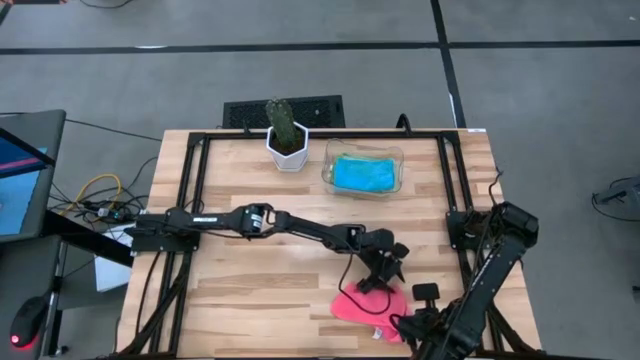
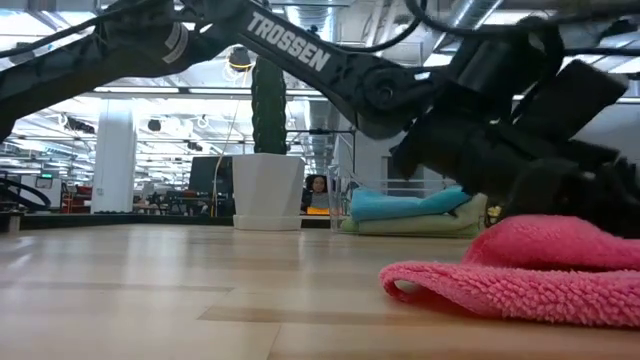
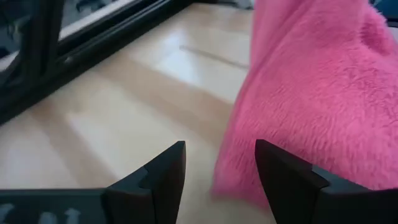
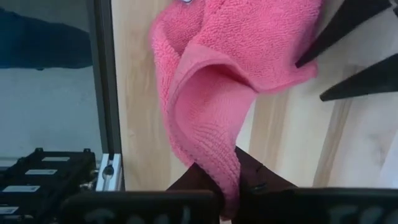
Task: Fold microfiber towels
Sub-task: Fold the pink towel
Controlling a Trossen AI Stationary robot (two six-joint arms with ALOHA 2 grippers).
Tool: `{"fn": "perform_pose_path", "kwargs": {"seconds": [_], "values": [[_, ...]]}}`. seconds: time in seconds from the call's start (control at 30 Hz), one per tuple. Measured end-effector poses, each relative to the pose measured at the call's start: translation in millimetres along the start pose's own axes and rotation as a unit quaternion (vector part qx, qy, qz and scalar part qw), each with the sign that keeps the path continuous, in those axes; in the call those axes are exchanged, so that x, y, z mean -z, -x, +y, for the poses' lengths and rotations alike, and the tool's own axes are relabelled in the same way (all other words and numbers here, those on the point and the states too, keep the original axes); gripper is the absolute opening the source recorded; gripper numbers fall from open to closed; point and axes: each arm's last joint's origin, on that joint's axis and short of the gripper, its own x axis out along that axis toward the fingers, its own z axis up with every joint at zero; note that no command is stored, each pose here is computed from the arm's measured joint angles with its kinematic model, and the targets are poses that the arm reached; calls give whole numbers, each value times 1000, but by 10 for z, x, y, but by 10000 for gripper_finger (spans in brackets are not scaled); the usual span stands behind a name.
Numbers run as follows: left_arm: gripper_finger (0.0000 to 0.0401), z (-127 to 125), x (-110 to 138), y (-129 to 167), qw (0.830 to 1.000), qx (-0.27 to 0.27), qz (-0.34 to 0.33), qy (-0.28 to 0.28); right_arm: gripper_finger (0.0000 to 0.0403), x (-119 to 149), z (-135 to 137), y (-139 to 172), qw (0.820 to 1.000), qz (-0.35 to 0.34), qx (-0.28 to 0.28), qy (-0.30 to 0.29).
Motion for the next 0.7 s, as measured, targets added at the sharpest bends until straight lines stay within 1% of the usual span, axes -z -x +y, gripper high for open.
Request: {"fn": "perform_pose_path", "kwargs": {"seconds": [0.07,0.17,0.23,0.27,0.3,0.37,0.47,0.57,0.67,0.7], "values": [[187,-40,11,-46,1000,-5,1,-6,36,-1,1,0,1000,-1,0,-3],[187,-87,32,-115,999,-28,15,-10,36,-17,15,0,1000,-8,-8,-10],[187,-119,51,-141,1000,-22,16,-5,33,-22,20,0,1000,-11,-11,-16],[186,-125,48,-146,999,-29,21,-1,31,-24,24,0,1000,-12,-13,-16],[183,-123,53,-150,999,-38,26,4,29,-28,29,1,1000,-15,-15,-17],[171,-136,72,-152,998,-38,40,11,27,-30,31,1,1000,-15,-16,-16],[130,-139,53,-141,997,-35,69,31,27,-32,31,1,1000,-16,-16,-17],[73,-158,87,-128,994,-30,99,44,31,-31,34,1,1000,-17,-17,-17],[19,-164,102,-125,992,-30,106,57,32,-33,34,1,1000,-17,-17,-17],[10,-159,89,-124,991,-33,105,69,31,-33,33,2,1000,-18,-17,-16]]}}
